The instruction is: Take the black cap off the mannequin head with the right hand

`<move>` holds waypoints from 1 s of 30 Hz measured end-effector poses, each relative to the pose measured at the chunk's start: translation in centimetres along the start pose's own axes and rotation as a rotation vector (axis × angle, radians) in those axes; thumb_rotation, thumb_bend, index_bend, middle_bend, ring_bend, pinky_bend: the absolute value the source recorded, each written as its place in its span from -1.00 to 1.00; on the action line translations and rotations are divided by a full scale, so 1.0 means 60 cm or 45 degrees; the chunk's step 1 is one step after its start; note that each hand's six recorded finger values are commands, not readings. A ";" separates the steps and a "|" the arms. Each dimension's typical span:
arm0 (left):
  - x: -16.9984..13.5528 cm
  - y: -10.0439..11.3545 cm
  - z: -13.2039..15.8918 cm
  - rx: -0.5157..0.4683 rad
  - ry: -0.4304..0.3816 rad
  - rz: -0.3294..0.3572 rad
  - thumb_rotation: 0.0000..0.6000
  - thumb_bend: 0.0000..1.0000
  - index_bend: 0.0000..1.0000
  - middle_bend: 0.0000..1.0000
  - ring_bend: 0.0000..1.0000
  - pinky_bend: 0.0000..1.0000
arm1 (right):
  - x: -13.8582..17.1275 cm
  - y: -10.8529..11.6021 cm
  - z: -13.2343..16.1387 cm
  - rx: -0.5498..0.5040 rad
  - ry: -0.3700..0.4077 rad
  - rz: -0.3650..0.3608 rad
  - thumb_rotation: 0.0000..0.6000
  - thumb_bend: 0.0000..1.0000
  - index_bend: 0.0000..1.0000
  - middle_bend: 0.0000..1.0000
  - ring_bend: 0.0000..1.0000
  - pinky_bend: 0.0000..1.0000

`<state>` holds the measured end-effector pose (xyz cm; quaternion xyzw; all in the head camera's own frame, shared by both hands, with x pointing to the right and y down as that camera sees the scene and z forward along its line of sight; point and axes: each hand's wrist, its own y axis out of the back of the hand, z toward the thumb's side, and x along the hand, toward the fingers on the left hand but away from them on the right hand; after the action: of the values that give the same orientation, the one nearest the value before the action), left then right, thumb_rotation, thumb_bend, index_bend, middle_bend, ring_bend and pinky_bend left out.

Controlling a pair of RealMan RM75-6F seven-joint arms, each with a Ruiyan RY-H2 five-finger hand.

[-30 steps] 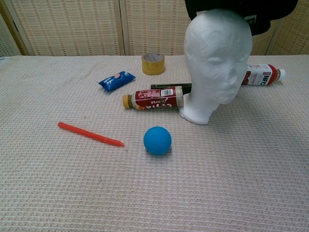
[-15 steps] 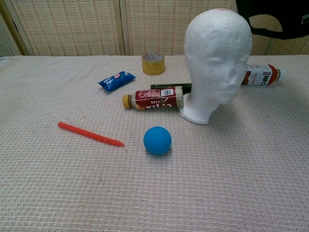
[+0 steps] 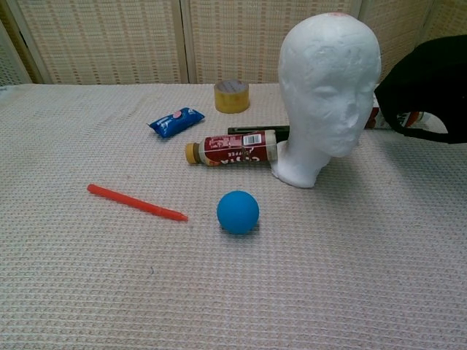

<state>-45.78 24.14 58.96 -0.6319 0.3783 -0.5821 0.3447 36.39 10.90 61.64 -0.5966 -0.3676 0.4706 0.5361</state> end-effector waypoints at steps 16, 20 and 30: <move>-0.001 -0.002 -0.005 0.006 0.014 -0.008 1.00 -0.84 -0.47 -0.64 -0.74 -0.62 | 0.020 -0.114 0.042 -0.105 -0.034 0.373 1.00 -1.00 -1.00 -0.99 -0.99 -0.64; -0.001 -0.002 -0.005 0.004 0.012 -0.007 1.00 -0.84 -0.48 -0.65 -0.74 -0.62 | 0.034 -0.097 0.056 -0.173 -0.044 0.442 1.00 -1.00 -1.00 -1.00 -1.00 -0.66; -0.001 0.001 -0.005 -0.004 0.008 0.002 1.00 -0.84 -0.48 -0.65 -0.74 -0.62 | 0.081 -0.007 0.027 -0.193 -0.092 0.447 1.00 -1.00 -1.00 -0.91 -0.85 -0.54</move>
<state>-46.07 24.15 58.90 -0.6303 0.3809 -0.5832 0.3429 36.24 16.02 61.27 -0.6728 -0.3114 0.5490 0.3859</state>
